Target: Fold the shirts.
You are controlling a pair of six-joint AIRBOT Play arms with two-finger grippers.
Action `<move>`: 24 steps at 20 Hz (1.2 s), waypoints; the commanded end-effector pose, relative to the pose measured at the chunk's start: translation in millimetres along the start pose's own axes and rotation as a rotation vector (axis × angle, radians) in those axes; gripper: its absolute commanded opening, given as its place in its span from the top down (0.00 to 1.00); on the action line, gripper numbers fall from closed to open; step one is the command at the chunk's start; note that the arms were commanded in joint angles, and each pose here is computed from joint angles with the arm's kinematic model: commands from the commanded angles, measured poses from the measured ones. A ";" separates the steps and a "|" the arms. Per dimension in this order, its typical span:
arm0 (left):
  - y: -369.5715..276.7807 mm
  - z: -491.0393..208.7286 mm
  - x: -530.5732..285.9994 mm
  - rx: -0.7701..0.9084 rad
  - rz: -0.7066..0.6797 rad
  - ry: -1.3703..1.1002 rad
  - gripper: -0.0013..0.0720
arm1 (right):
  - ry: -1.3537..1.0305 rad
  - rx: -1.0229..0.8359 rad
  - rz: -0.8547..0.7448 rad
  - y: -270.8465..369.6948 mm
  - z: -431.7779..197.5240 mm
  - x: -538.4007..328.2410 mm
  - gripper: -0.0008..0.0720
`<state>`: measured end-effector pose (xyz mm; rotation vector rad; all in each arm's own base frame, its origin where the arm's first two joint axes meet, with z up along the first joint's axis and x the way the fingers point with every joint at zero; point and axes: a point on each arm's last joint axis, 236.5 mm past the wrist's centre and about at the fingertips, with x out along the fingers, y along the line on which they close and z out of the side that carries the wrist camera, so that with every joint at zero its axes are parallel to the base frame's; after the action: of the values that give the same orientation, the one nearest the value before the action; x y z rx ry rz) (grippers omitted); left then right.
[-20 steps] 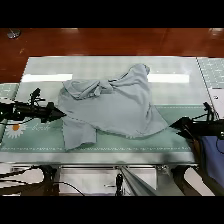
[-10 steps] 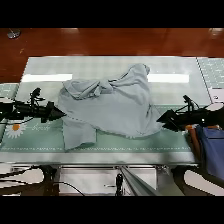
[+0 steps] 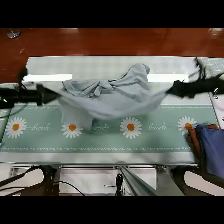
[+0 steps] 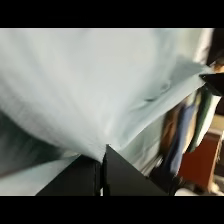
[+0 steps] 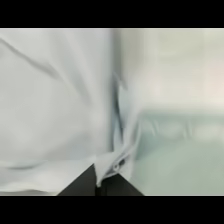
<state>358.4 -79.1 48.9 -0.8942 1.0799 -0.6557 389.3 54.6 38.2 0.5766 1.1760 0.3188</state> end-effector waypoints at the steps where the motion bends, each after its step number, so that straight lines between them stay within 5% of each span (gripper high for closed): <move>1: -152.1 82.6 -74.3 0.328 -0.121 -0.380 0.96 | -0.374 -0.268 -0.011 103.1 99.5 -144.3 0.95; 4: -274.7 89.8 -153.7 0.651 -0.035 -0.636 0.96 | -0.697 -0.453 -0.143 173.6 109.7 -290.6 0.95; 9: -364.3 16.4 -246.3 0.967 0.369 -0.869 0.96 | -0.906 -0.552 -0.291 211.0 2.8 -403.5 0.96; 14: -378.4 -83.6 -292.8 1.040 0.621 -1.015 0.96 | -0.926 -0.526 -0.353 202.5 -93.3 -425.0 0.95; 18: -385.3 -134.6 -308.7 1.100 0.634 -1.065 0.95 | -0.918 -0.467 -0.420 182.6 -129.3 -430.7 0.95; 24: -315.3 -91.5 -270.9 0.966 0.661 -0.843 0.95 | -0.791 -0.423 -0.370 171.8 -124.0 -393.7 0.95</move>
<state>146.3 -52.5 460.0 0.1162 0.0583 -0.1443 135.5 14.5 428.6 0.0400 0.3390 -0.0301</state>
